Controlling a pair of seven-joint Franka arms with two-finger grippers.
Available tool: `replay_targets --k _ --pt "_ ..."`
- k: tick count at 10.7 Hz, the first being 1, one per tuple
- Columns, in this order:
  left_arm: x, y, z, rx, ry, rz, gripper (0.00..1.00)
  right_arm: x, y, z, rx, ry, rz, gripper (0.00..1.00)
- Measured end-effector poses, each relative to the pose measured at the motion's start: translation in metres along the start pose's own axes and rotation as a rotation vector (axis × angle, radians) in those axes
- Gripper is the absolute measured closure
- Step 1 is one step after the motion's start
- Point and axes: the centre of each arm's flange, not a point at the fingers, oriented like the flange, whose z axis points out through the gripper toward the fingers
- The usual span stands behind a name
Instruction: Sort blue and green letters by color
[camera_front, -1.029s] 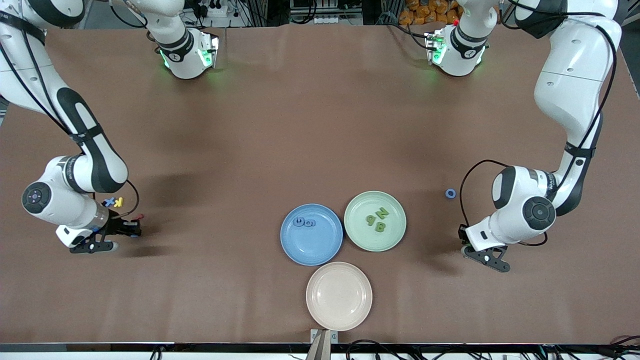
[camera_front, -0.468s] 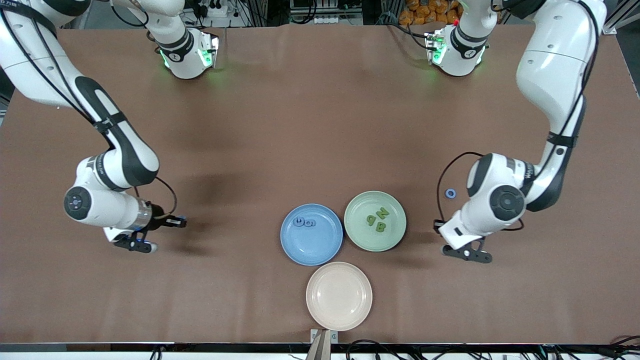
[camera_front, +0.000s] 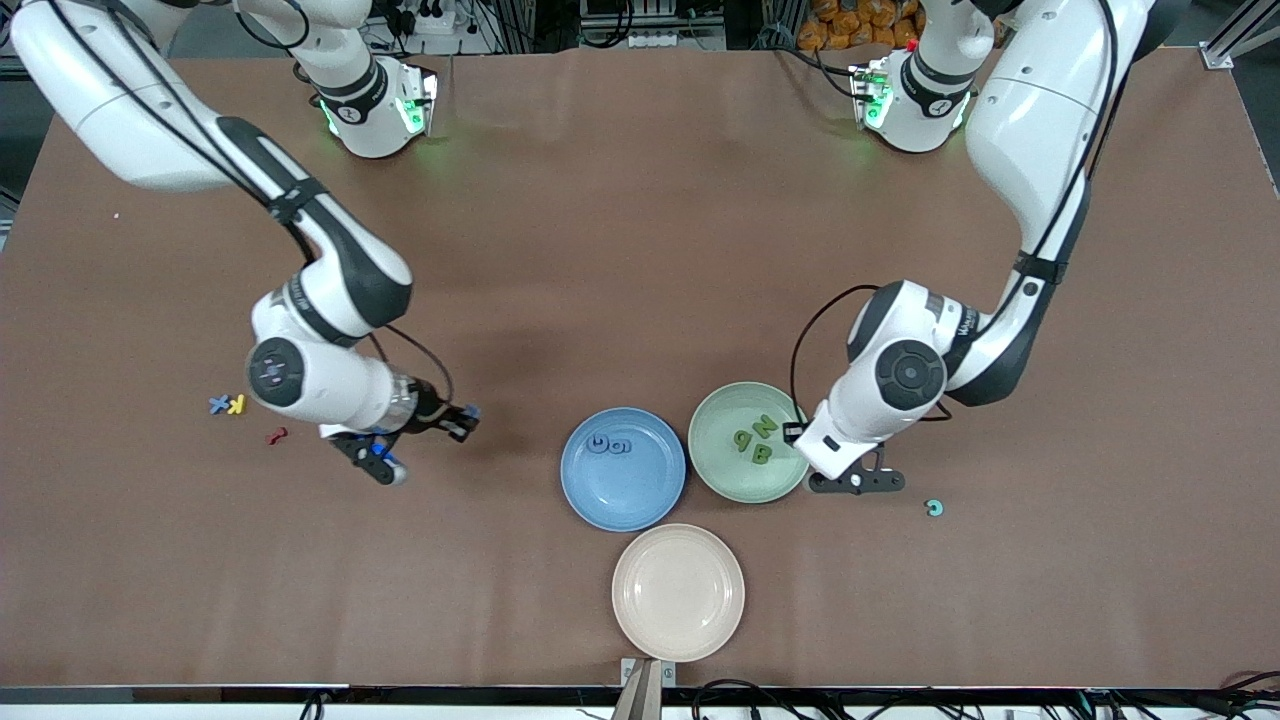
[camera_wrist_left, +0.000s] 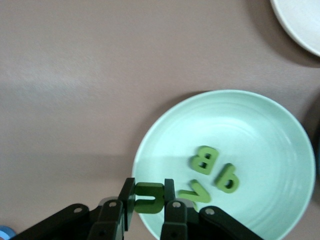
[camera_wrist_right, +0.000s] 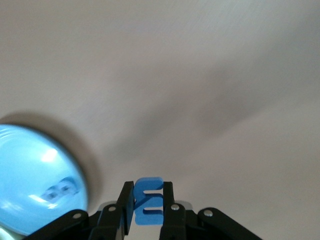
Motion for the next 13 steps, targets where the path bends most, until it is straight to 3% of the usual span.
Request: replay_targets --k 2,7,8,11,13 --pt "-0.007 0.014 0.000 -0.006 -0.004 -0.054 0.69 -0.045 -0.047 -0.005 0.070 0.024 0.122 0.73" --pt "-0.001 0.007 -0.015 -0.005 0.021 -0.064 0.05 -0.099 -0.107 -0.027 0.320 0.043 0.294 0.73" --pt "0.003 -0.002 -0.021 -0.003 0.028 -0.046 0.00 -0.109 -0.119 -0.032 0.338 0.061 0.292 0.73" --pt "0.022 -0.055 -0.026 0.012 0.022 0.013 0.00 -0.127 -0.147 -0.035 0.361 0.136 0.290 0.70" --pt "0.035 -0.105 -0.022 0.020 0.013 0.045 0.00 -0.126 -0.153 -0.038 0.372 0.157 0.295 0.41"
